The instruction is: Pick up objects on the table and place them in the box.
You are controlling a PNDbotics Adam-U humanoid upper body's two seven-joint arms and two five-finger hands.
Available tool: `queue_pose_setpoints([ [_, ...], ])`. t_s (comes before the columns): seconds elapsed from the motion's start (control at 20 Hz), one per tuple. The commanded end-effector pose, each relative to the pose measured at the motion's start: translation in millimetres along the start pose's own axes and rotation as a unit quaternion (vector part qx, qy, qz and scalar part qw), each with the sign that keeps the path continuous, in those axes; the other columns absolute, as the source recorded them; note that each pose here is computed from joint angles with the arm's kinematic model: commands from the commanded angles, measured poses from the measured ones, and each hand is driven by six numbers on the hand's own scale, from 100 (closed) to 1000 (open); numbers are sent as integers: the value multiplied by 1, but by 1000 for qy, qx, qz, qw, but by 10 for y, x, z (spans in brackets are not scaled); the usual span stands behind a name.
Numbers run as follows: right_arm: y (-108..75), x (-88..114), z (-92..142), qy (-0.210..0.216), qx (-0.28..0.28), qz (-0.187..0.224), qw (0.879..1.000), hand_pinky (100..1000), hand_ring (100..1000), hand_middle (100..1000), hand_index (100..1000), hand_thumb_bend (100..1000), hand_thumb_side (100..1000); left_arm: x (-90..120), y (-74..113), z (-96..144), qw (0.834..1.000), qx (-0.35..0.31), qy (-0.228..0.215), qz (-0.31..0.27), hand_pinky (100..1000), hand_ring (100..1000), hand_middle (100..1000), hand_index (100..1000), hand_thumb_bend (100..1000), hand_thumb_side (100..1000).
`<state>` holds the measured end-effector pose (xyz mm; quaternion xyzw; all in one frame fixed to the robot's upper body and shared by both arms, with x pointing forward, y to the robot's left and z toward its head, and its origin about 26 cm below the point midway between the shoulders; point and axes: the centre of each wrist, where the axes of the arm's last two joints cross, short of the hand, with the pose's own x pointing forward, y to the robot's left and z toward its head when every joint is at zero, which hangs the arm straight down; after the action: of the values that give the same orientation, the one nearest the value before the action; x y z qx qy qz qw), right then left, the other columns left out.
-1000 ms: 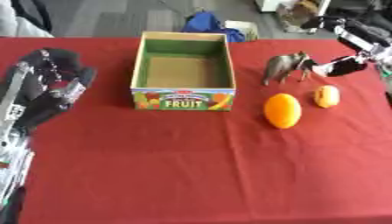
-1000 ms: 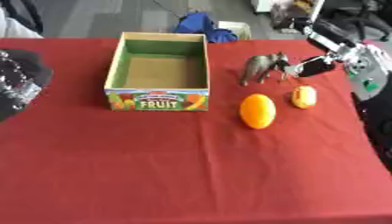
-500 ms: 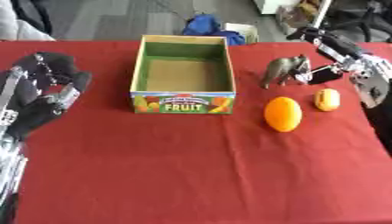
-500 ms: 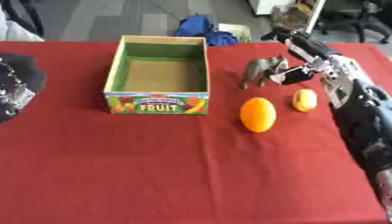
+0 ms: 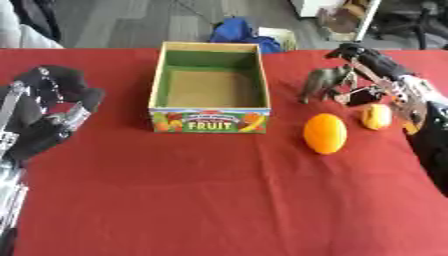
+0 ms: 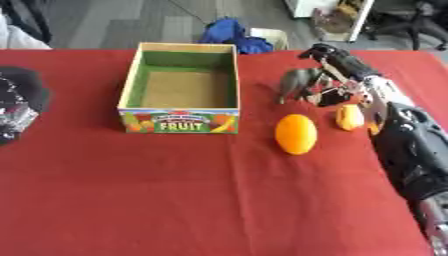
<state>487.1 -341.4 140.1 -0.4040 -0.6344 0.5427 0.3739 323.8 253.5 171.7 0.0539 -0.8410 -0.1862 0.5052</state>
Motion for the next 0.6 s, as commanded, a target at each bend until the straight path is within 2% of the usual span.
queue_pose_setpoints([
  [0.05,-135,-47,-26,23,-14,30,999,913,1000,838,895,377,100,115,46,-40,1000,-5,-21,-9,621,629,552,669,536,366],
  [0.4,-40,-19,-27,48,-9,62,997,903,1000,813,855,396,115,125,43,-47,1000,-6,-23,-9,620,629,552,669,535,366],
  [0.45,-26,-12,-29,47,-6,62,997,901,1000,807,848,378,116,127,42,-48,1000,-6,-23,-9,620,629,552,669,535,367],
  [0.6,15,12,-35,44,-2,62,997,876,981,736,784,370,117,128,39,-49,1000,-6,-24,-8,620,630,552,670,534,368],
])
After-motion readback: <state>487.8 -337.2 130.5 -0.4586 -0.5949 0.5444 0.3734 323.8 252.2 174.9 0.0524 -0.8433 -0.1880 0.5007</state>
